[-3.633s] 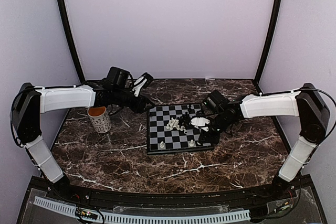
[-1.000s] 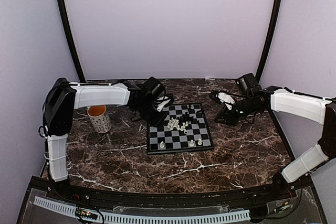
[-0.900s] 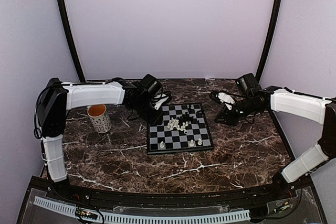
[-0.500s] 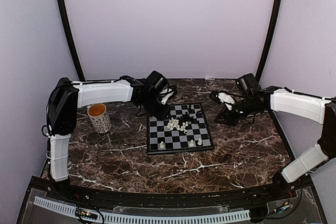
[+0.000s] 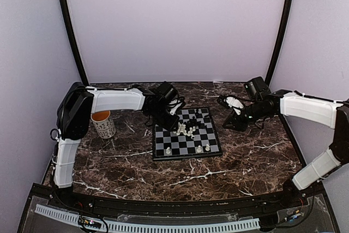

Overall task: Set up the chess pieces on the board
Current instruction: Pick up the pawn from the chessboard, then place the pawn on a2.

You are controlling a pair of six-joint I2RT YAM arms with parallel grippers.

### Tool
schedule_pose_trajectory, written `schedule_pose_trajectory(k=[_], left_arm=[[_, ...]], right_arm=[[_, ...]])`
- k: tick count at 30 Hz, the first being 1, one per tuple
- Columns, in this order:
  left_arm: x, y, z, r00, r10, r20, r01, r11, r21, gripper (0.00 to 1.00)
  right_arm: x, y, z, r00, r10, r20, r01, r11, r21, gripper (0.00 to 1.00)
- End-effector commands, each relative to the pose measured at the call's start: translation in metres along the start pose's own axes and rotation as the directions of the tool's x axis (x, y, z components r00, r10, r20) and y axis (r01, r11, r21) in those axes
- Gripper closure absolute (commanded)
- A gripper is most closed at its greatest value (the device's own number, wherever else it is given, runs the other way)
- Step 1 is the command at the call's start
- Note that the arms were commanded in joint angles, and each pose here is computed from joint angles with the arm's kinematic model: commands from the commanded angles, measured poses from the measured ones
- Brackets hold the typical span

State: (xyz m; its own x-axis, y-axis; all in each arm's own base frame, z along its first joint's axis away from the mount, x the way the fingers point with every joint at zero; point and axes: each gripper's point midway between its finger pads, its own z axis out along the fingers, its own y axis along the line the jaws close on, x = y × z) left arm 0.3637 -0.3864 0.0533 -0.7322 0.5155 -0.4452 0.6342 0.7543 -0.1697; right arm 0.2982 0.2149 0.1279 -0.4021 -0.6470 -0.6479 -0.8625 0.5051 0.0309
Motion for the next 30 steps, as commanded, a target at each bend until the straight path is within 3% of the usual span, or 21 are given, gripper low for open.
schedule_pose_trajectory(k=[1, 9, 15, 30], left_arm=[[-0.006, -0.005, -0.006, 1.000, -0.007, 0.006, 0.007, 1.000, 0.010, 0.81], [-0.003, -0.001, -0.012, 1.000, -0.004, -0.026, 0.003, 1.000, -0.021, 0.92], [-0.003, -0.001, -0.049, 1.000, 0.029, -0.001, -0.029, 0.999, -0.046, 0.96], [0.070, -0.022, -0.074, 0.995, 0.096, -0.029, -0.094, 0.994, 0.051, 0.96]], right_arm=[[-0.006, -0.002, 0.000, 1.000, 0.000, 0.017, 0.000, 1.000, -0.003, 0.75], [-0.006, -0.002, 0.001, 1.000, -0.001, 0.017, 0.001, 1.000, -0.007, 0.75], [-0.006, -0.002, 0.001, 1.000, 0.000, 0.017, 0.000, 1.000, -0.010, 0.75], [-0.011, 0.000, 0.005, 1.000, 0.009, 0.018, -0.008, 0.999, -0.042, 0.75]])
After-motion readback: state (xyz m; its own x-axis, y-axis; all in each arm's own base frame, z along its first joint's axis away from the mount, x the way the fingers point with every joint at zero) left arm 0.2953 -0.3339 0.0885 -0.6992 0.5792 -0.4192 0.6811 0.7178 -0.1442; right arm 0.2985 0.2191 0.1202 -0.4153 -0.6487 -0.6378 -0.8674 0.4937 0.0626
